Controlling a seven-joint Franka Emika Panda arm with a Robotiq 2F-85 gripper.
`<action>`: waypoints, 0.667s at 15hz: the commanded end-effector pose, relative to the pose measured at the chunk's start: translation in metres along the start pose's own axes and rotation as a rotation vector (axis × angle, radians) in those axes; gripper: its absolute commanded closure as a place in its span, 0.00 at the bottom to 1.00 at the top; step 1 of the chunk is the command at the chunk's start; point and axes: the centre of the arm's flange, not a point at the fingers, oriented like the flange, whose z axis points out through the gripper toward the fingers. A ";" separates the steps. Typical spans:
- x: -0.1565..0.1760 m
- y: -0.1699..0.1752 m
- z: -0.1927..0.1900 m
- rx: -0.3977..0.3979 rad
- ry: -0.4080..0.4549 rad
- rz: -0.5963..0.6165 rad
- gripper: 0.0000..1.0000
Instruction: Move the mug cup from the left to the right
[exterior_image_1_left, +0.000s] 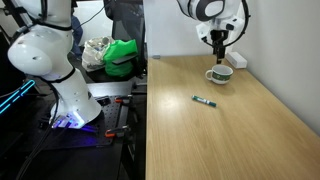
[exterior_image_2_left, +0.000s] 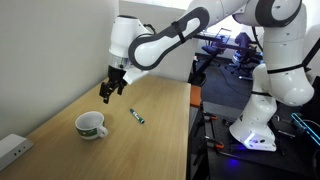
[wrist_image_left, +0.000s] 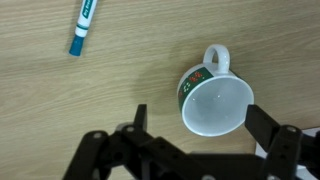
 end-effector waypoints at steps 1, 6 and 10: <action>0.023 -0.004 0.017 0.016 0.025 0.036 0.00; 0.047 -0.004 0.039 -0.010 0.017 0.048 0.00; 0.061 -0.008 0.061 -0.027 -0.005 0.042 0.00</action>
